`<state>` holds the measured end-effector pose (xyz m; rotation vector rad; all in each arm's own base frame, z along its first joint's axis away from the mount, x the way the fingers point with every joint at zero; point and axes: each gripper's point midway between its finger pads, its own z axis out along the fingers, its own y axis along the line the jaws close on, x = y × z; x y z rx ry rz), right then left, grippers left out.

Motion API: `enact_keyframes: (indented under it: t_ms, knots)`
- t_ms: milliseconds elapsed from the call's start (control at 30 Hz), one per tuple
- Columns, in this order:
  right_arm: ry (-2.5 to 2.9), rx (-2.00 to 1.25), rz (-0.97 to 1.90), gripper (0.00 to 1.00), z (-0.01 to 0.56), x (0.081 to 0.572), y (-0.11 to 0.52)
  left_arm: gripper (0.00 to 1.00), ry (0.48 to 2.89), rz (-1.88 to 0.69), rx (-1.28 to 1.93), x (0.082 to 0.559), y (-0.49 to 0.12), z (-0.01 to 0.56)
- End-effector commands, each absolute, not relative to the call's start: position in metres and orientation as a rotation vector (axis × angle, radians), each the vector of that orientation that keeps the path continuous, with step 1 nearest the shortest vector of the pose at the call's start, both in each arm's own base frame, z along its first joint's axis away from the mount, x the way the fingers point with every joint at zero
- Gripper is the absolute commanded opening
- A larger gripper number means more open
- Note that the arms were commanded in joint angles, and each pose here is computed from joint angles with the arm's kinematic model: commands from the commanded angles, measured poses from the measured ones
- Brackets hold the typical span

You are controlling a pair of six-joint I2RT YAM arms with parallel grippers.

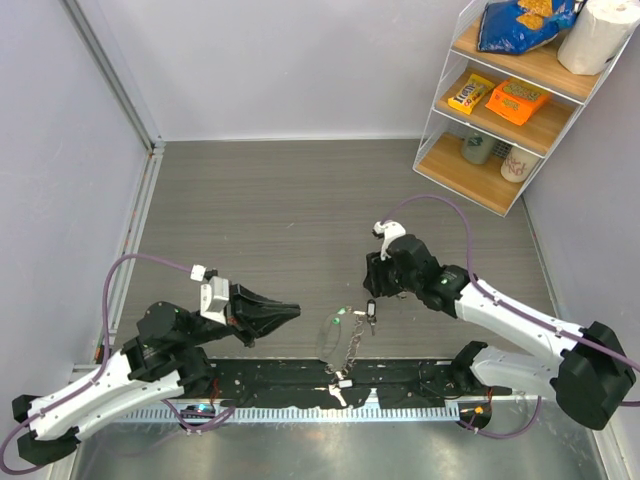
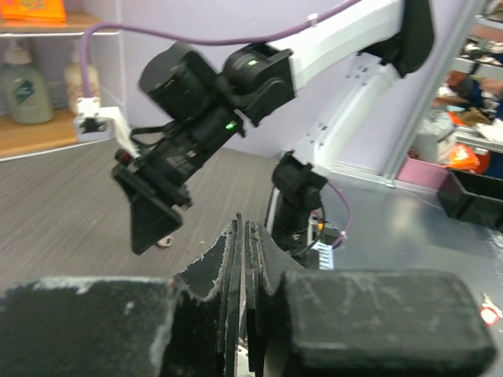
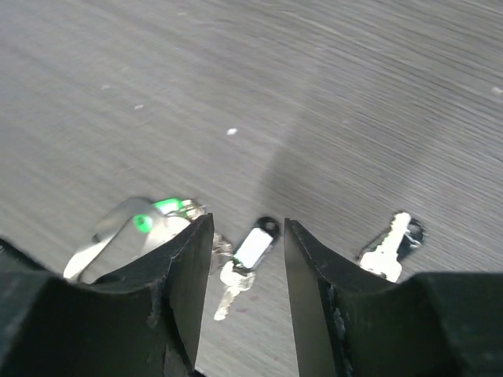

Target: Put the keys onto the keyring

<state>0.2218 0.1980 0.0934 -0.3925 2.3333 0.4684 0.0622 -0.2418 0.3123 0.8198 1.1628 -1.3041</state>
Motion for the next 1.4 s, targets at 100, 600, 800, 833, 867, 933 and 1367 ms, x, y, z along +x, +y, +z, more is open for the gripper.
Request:
enact_keyframes:
  t_ms: [100, 600, 800, 833, 867, 933, 1367]
  knots:
    - [2.227, -0.756, 0.721, 0.50, 0.125, 0.187, 0.252, 0.20, 1.303, -1.147, 0.691, 0.097, -0.234, 0.289]
    - [2.345, -0.905, 0.618, 0.50, 0.083, 0.181, 0.263, 0.34, 1.301, -1.100, 0.705, 0.100, -0.230, 0.265]
    - [2.357, -0.929, 0.620, 0.49, 0.078, 0.182, 0.270, 0.35, 1.291, -1.097, 0.712, 0.100, -0.231, 0.264]
    - [2.362, -0.938, 0.617, 0.49, 0.076, 0.181, 0.270, 0.35, 1.291, -1.097, 0.716, 0.099, -0.231, 0.263]
    - [2.364, -0.940, 0.616, 0.49, 0.075, 0.181, 0.270, 0.35, 1.290, -1.096, 0.717, 0.100, -0.231, 0.263]
    - [2.371, -0.949, 0.611, 0.49, 0.072, 0.180, 0.271, 0.35, 1.291, -1.097, 0.719, 0.100, -0.232, 0.263]
    - [2.386, -0.986, 0.574, 0.42, 0.060, 0.181, 0.277, 0.35, 1.283, -1.097, 0.724, 0.099, -0.231, 0.264]
